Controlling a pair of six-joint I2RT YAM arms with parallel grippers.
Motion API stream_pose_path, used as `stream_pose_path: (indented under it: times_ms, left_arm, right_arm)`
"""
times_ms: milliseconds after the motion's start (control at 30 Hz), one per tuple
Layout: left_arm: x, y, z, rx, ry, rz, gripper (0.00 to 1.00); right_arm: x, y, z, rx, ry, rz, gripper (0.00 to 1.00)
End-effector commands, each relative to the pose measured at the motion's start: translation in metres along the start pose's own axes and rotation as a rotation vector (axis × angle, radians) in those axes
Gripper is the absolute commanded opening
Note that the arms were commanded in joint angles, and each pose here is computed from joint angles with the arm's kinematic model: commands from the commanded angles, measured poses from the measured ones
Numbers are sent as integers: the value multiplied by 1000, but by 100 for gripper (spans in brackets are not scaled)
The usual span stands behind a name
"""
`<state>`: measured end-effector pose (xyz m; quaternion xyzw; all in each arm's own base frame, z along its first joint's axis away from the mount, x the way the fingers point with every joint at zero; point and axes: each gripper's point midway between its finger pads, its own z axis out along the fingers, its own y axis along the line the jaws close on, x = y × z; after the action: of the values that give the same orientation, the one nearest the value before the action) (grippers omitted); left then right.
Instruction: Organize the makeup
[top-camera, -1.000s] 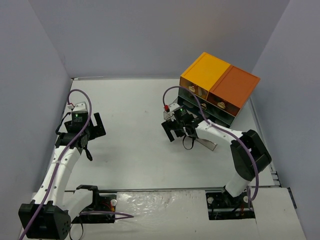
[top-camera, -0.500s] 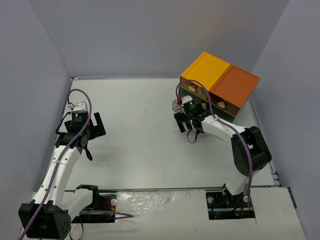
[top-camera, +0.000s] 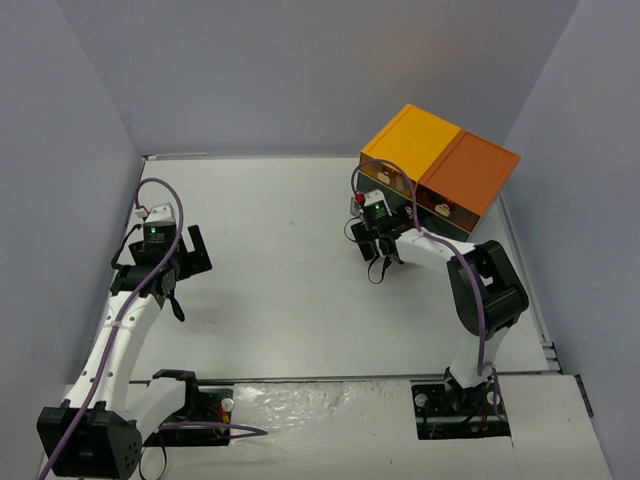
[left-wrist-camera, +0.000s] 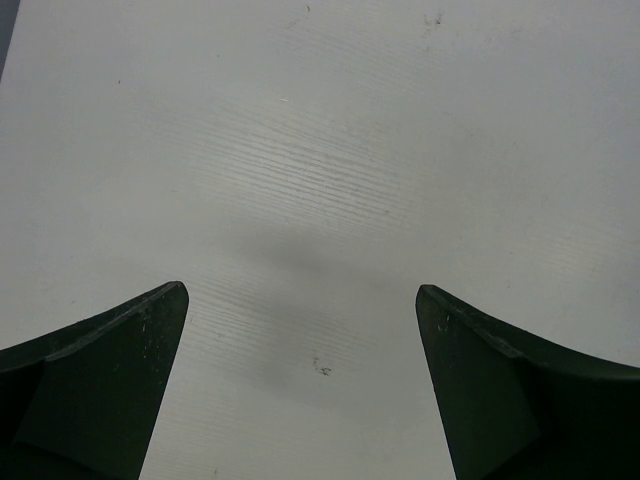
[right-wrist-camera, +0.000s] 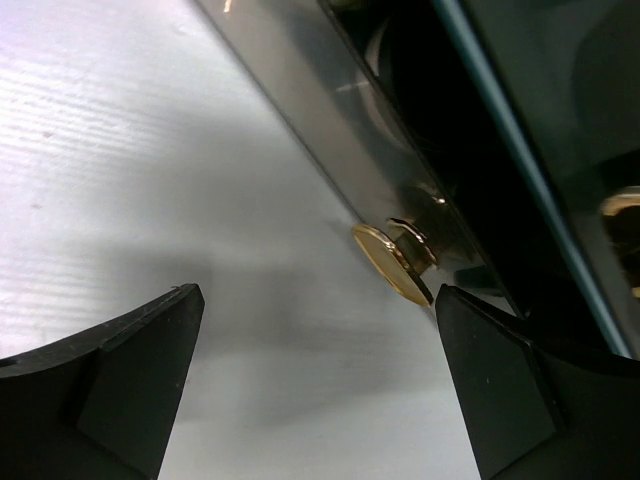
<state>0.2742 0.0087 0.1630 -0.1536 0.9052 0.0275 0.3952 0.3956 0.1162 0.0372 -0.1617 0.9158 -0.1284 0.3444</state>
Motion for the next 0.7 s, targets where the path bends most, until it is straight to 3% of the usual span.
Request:
stream_pose_path:
  times_ms: [0,467,667]
  left_arm:
    - [-26,-3,-9,22,-91,-12,97]
    - [-26,-2,-13,21,-100,-12,97]
    - [-26,-3,-13,26,-101,-11,97]
  right_arm:
    - [-46,-44,-8,198,-123,69,100]
    - [-37,-56,0,292,-104,9,100]
    - [-46,-55,-20,270,-144,30,100]
